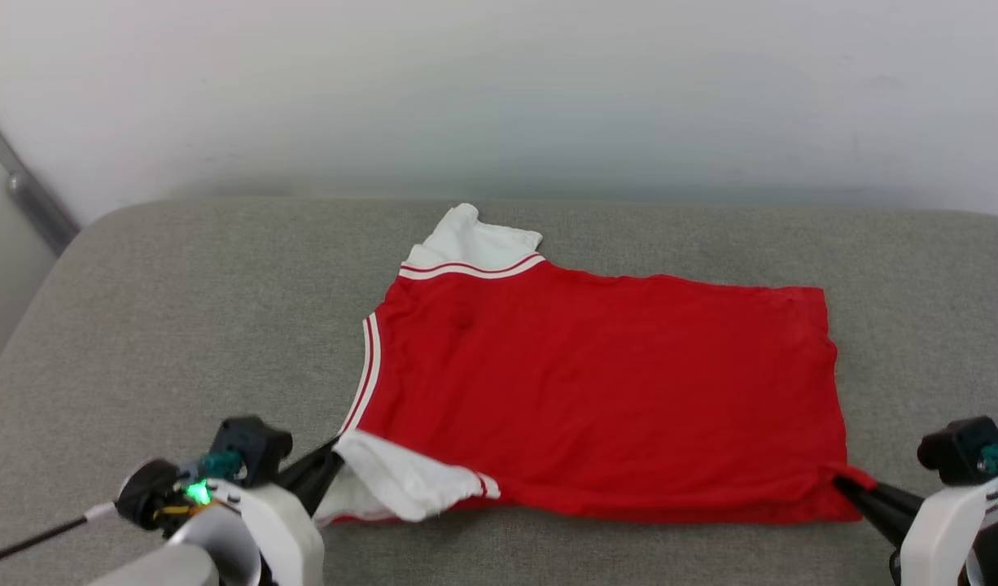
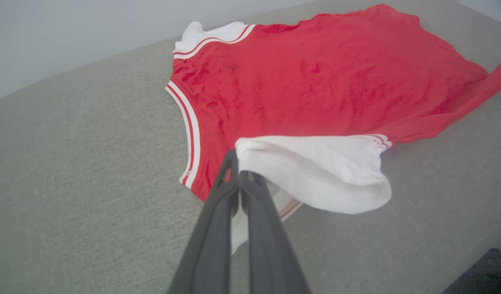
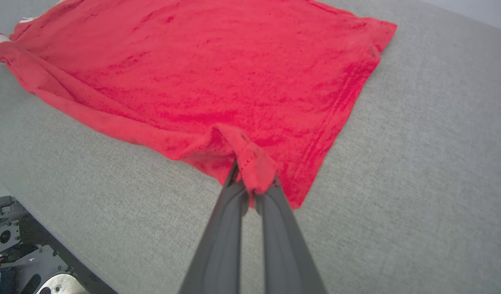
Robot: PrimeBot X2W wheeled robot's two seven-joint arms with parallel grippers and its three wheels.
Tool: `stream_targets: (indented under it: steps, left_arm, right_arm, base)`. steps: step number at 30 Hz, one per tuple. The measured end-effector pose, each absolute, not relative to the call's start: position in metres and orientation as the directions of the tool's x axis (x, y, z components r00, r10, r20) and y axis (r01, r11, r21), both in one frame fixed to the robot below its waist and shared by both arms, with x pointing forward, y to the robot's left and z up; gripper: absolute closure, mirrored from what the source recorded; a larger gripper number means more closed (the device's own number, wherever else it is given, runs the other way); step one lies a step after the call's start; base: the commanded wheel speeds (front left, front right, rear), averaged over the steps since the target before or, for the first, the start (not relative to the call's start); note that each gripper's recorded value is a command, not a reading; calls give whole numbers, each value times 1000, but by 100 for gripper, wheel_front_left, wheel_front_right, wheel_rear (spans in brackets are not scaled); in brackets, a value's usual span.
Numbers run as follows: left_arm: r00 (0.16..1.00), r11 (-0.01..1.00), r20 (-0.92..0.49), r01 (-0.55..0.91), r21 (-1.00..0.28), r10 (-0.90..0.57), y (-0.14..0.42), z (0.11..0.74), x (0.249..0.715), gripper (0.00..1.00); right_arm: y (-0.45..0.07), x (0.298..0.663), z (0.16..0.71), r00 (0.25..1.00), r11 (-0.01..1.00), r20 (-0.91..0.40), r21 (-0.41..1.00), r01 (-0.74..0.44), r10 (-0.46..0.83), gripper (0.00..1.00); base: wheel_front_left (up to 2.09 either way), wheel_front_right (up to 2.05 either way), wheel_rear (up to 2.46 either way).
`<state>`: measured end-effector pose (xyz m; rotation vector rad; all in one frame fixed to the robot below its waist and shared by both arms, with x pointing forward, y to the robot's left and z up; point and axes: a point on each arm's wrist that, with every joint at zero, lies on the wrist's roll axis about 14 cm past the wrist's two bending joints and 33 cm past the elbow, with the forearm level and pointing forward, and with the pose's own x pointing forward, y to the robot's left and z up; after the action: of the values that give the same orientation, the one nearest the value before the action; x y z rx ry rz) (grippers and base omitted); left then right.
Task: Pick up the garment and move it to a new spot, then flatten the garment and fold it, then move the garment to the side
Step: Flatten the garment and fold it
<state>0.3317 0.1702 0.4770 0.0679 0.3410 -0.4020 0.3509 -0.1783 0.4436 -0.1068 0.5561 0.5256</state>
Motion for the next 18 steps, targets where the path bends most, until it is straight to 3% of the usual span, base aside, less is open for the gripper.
stream_targets:
  steps: [7, 18]
  left_arm:
    - [861, 896, -314, 439, 62, -400, 168, 498, 395, 100]
    - [800, 875, -451, 478, 78, -397, 172, 452, 462, 100]
  right_arm:
    - [-181, 381, 458, 750, 880, -511, 25, -475, 419, 100]
    - [-182, 416, 422, 687, 894, -628, 29, -448, 365, 100]
  base:
    - [0, 0, 0]
    - [0, 0, 0]
